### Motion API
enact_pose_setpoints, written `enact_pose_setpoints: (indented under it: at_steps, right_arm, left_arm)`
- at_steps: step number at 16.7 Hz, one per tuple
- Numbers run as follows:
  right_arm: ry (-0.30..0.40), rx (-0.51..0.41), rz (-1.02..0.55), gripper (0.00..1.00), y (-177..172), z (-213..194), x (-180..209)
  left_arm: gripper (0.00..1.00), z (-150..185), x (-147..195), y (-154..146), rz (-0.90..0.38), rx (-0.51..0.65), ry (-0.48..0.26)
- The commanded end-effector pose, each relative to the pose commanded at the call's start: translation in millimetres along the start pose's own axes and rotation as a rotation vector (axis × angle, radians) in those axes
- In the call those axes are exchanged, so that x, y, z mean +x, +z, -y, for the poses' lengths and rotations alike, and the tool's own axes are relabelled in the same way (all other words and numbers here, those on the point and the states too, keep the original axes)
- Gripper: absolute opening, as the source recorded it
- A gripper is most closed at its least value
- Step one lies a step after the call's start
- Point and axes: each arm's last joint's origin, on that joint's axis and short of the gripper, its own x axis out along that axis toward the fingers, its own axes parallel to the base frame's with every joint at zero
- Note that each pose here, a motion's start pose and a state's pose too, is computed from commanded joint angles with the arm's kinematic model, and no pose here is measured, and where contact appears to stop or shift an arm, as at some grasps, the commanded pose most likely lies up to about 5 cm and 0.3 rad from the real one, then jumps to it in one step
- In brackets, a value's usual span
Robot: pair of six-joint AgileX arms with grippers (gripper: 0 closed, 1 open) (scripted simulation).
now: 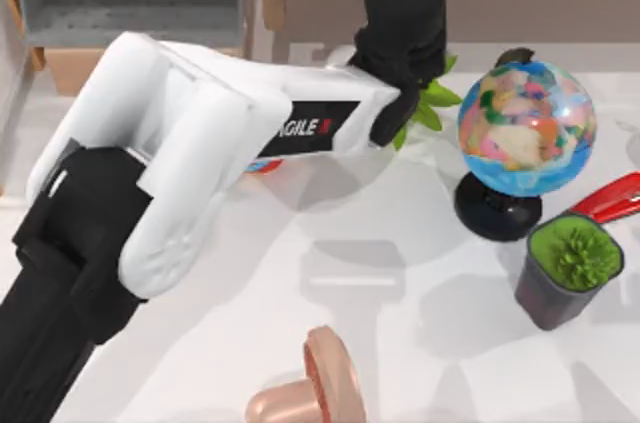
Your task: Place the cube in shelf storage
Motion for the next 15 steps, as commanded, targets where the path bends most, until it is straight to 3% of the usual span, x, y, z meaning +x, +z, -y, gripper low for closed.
enact_pose_setpoints:
  at_steps: [10,15]
  right_arm:
    - [0.000,0.000,0.000,1.00,0.0,0.0,0.0]
    - [0.000,0.000,0.000,1.00,0.0,0.0,0.0]
  left_arm:
    - [0.98,0.0,0.0,0.0,0.000,0.000,0.000]
    - [1.00,0.0,0.0,0.0,0.000,0.000,0.000]
